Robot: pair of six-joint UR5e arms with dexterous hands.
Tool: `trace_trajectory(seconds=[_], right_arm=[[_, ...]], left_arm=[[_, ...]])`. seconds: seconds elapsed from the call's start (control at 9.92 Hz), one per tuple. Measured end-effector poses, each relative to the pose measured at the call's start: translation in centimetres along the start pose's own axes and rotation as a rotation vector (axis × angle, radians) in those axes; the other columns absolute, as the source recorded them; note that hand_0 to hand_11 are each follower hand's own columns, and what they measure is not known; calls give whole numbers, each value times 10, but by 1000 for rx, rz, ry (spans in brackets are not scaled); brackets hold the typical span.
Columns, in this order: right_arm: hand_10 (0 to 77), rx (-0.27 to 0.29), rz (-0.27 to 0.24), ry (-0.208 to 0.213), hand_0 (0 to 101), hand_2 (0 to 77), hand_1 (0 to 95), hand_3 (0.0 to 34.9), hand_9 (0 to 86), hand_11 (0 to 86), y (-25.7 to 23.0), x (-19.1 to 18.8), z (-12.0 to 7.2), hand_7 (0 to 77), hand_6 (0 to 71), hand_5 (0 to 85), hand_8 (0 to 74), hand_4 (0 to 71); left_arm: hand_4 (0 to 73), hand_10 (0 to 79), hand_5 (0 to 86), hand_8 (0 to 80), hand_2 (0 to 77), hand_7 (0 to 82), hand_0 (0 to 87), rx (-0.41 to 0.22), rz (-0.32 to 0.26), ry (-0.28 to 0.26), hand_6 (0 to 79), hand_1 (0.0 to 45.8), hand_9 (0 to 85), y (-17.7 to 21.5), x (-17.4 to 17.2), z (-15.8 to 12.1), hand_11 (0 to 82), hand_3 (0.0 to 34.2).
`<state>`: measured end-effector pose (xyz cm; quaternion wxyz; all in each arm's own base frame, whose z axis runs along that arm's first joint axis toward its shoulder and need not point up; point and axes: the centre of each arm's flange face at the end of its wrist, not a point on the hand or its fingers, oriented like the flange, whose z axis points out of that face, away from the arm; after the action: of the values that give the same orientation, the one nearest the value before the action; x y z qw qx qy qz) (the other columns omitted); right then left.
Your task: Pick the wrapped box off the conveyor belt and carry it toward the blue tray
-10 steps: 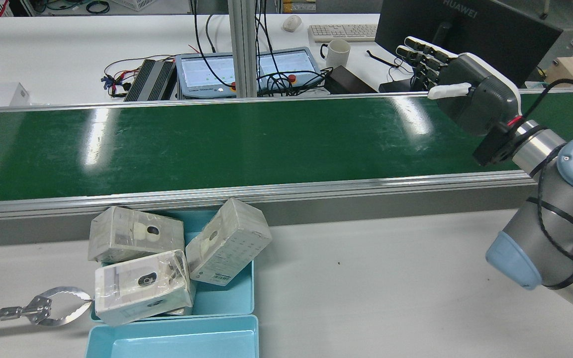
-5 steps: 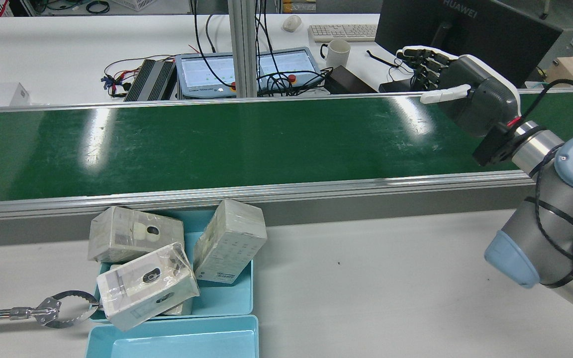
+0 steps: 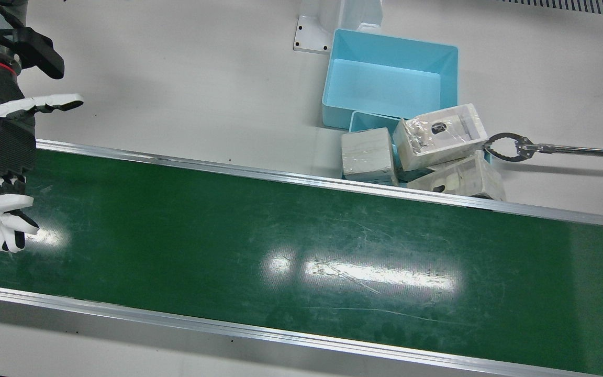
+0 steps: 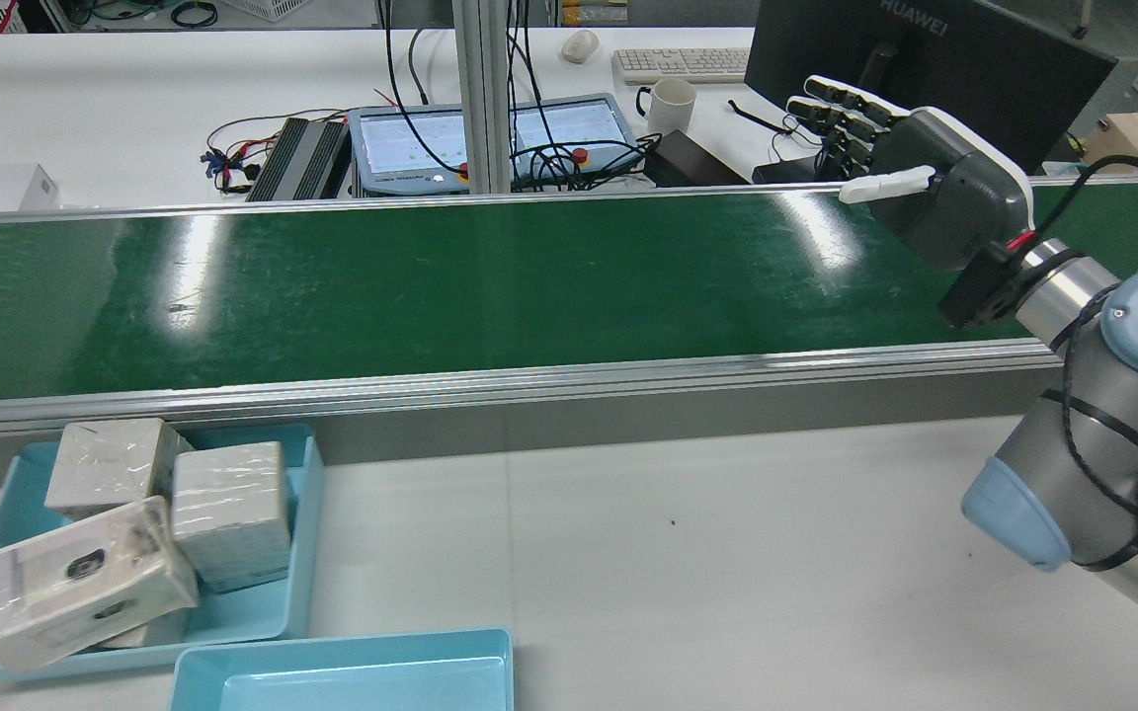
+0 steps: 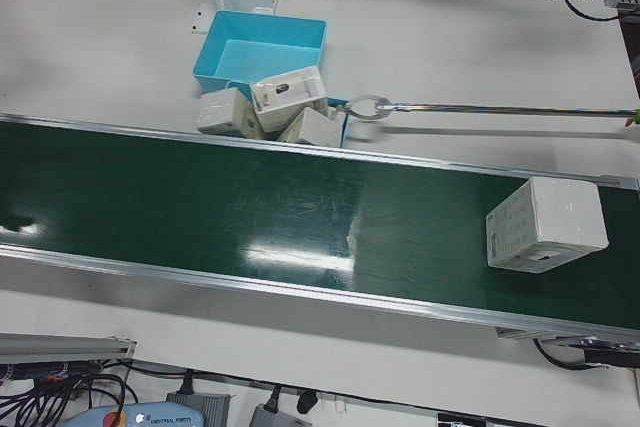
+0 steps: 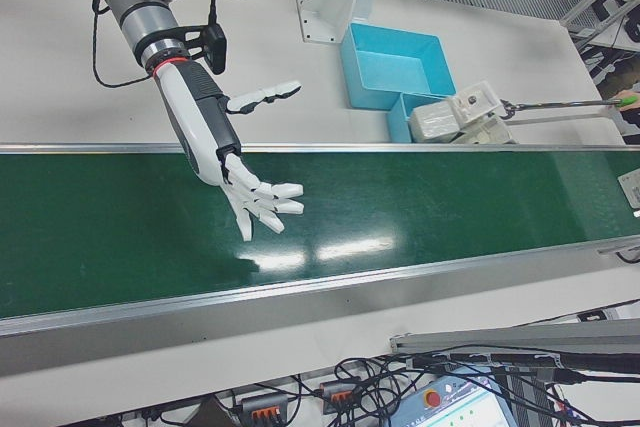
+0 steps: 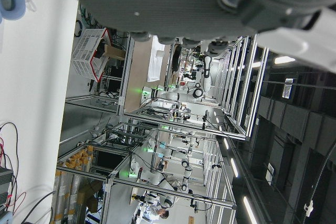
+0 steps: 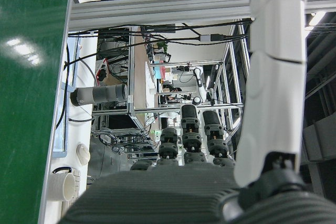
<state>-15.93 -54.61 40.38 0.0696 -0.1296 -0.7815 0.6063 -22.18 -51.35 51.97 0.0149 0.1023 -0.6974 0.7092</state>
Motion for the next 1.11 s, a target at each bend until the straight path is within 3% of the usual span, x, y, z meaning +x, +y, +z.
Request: trace_trajectory(seconds=[0.1,0.2,0.3,1.11], right_arm=[[0,0,0,0,480,60,131,0,104,11,0,0,0,164,82,98,104,87],[0,0,0,1,479,60,131,0,104,11,0,1,0,175,76,27,104,87],[0,-1,1,2,478,44,131,0,98,11,1,0,0,169,76,76,104,104],[0,1,-1,4,467,16,87,0,82,11,-1,0,-2,158,71,65,104,98]], left_arm=[[0,5,11,5,5,5,0,0,0,0,0,0,5,0,0,0,5,0],[0,5,11,5,11,5,0,0,0,0,0,0,5,0,0,0,5,0],[0,5,11,5,11,5,0,0,0,0,0,0,5,0,0,0,5,0],[0,5,11,5,5,5,0,0,0,0,0,0,5,0,0,0,5,0]])
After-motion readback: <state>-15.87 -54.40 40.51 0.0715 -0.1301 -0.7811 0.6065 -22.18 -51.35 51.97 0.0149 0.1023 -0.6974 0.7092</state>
